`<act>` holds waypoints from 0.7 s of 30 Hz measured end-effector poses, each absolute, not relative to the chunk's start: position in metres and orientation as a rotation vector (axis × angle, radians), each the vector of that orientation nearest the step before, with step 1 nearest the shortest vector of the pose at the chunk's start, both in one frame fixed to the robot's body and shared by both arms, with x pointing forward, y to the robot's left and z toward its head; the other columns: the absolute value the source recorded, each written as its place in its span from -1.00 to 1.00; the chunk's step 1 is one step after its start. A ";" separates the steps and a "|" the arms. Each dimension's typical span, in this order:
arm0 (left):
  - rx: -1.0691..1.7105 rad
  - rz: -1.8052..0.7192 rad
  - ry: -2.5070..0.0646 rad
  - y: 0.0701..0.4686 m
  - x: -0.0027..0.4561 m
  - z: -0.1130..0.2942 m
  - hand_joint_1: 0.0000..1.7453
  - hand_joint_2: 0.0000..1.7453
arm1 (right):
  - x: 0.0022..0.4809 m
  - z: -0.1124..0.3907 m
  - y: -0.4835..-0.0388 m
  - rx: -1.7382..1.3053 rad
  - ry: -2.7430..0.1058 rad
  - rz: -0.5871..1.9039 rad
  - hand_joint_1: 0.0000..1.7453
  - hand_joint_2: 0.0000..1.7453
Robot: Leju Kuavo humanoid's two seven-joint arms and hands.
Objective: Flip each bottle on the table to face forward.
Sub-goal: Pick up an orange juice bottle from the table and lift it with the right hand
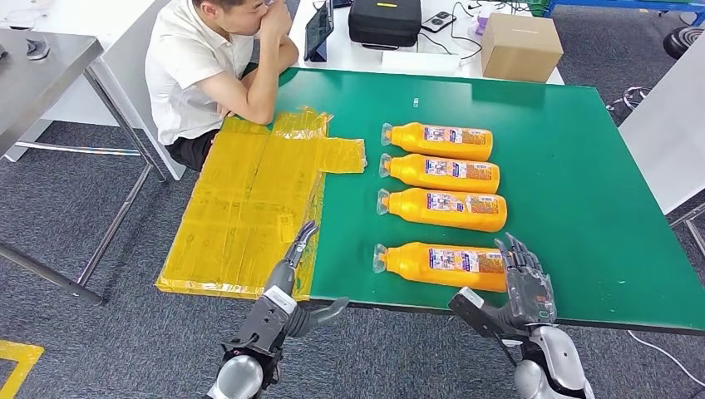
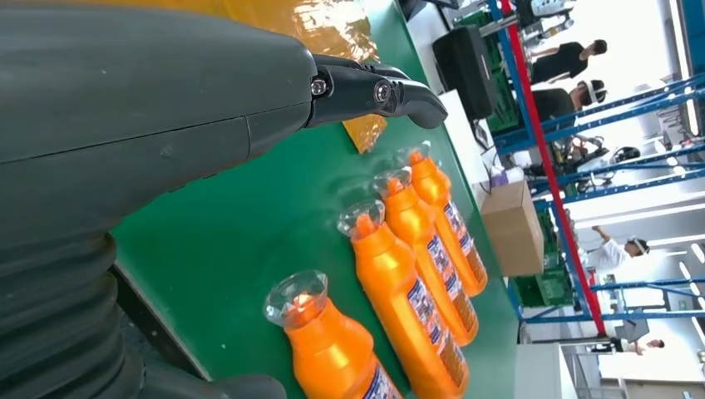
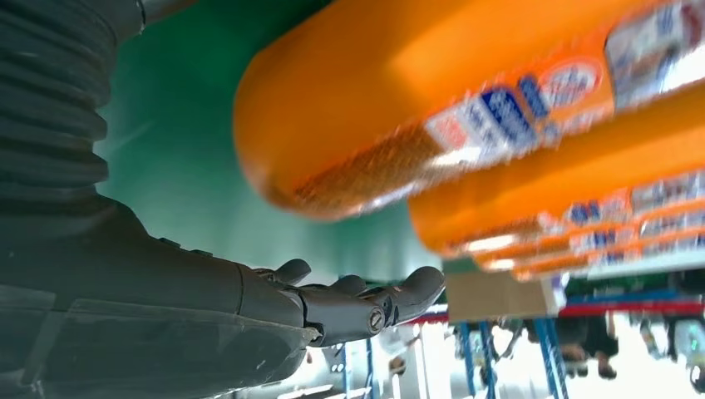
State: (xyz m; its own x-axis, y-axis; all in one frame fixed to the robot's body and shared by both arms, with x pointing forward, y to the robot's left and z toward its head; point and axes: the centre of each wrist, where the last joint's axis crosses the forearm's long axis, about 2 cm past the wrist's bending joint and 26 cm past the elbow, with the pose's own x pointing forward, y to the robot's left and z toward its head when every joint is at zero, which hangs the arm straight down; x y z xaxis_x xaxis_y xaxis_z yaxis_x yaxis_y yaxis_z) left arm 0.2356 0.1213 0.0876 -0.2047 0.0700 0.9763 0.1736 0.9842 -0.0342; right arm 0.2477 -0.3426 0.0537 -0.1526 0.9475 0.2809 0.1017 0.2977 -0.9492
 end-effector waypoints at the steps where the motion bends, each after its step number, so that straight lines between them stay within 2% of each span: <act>1: -0.183 -0.098 -1.776 0.121 0.236 0.088 -1.00 1.00 | 0.249 0.053 -0.342 -0.989 -1.511 1.030 -1.00 1.00; 8: -0.191 -0.107 -1.765 0.119 0.236 0.089 -1.00 1.00 | 0.256 0.050 -0.347 -0.931 -1.433 1.105 -1.00 1.00; 21: -0.205 -0.113 -1.771 0.117 0.238 0.091 -1.00 1.00 | 0.278 0.058 -0.341 -0.931 -1.453 1.148 -1.00 1.00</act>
